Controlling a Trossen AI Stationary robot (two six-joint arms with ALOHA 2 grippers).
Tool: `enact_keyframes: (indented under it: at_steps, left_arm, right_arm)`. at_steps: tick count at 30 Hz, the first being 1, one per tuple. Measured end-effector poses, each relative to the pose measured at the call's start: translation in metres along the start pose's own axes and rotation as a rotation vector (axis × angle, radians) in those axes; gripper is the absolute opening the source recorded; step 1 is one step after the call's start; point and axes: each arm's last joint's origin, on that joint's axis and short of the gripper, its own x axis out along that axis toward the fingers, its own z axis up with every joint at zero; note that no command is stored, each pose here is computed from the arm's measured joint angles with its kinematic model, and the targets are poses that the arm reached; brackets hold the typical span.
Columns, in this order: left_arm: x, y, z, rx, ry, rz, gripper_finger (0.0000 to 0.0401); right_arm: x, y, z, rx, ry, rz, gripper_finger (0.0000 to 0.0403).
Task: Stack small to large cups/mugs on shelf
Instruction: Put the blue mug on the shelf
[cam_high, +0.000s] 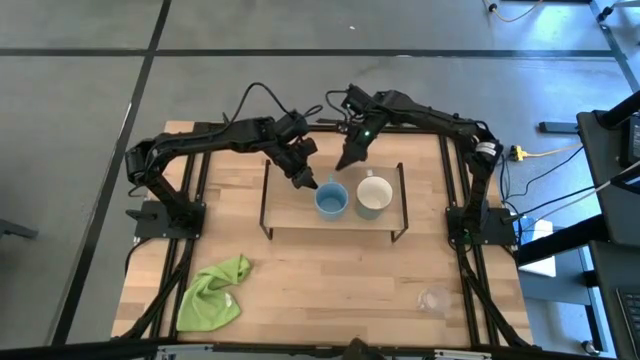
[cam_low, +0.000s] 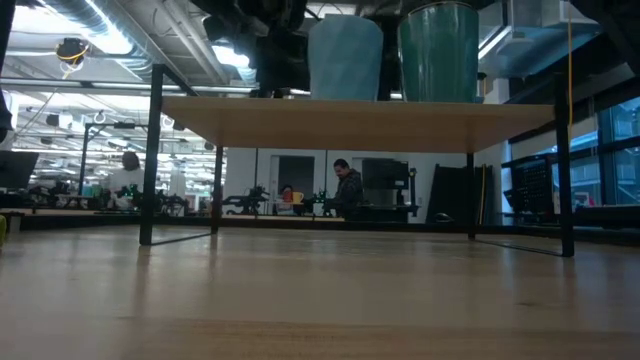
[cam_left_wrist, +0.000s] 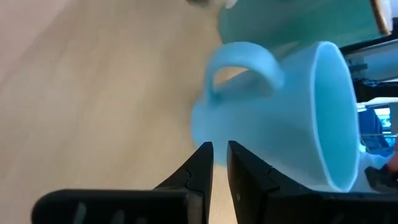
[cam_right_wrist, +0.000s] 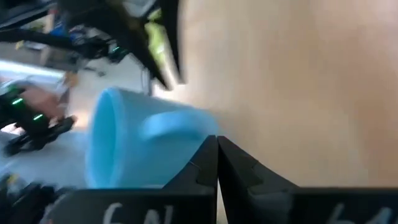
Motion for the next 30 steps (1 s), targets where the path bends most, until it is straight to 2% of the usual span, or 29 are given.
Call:
enact_keyframes:
  at_steps: [2,6,12,16,19,21,23,26,28,30]
  left_arm:
    - [-0.002,0.003,0.001,0.006,-0.004,0.008,0.0042]
    - [-0.011,0.003,0.002,0.044,-0.027,0.0,0.0042]
    - [-0.059,-0.018,-0.003,0.161,-0.155,-0.007,0.0042]
    - [-0.116,-0.048,-0.013,0.317,-0.351,0.121,0.0042]
    - [-0.154,-0.072,-0.028,0.453,-0.484,0.24,0.0042]
    - [-0.169,-0.083,-0.042,0.523,-0.513,0.306,0.0042]
    - [-0.178,-0.088,-0.059,0.537,-0.495,0.37,0.0042]
    - [-0.182,-0.088,-0.082,0.508,-0.389,0.442,0.0042]
    - [-0.18,-0.089,-0.091,0.505,-0.328,0.444,0.0042]
    - [-0.175,-0.094,-0.095,0.508,-0.295,0.414,0.0042]
  right_arm:
    - [-0.009,-0.004,0.0,0.019,-0.011,-0.02,0.0008]
    - [-0.03,0.003,0.005,-0.027,-0.037,-0.081,0.0009]
    - [-0.07,0.045,0.021,-0.261,-0.07,-0.349,0.0019]
    - [-0.1,0.088,0.029,-0.422,-0.182,-0.497,0.0021]
    - [-0.114,0.124,0.028,-0.499,-0.238,-0.542,0.0021]
    - [-0.114,0.145,0.018,-0.529,-0.265,-0.572,0.0021]
    - [-0.114,0.166,0.0,-0.511,-0.269,-0.639,0.0021]
    - [-0.112,0.197,-0.034,-0.423,-0.247,-0.83,0.0021]
    - [-0.107,0.216,-0.054,-0.352,-0.254,-0.938,0.0021]
    - [-0.104,0.234,-0.075,-0.256,-0.295,-0.988,0.0021]
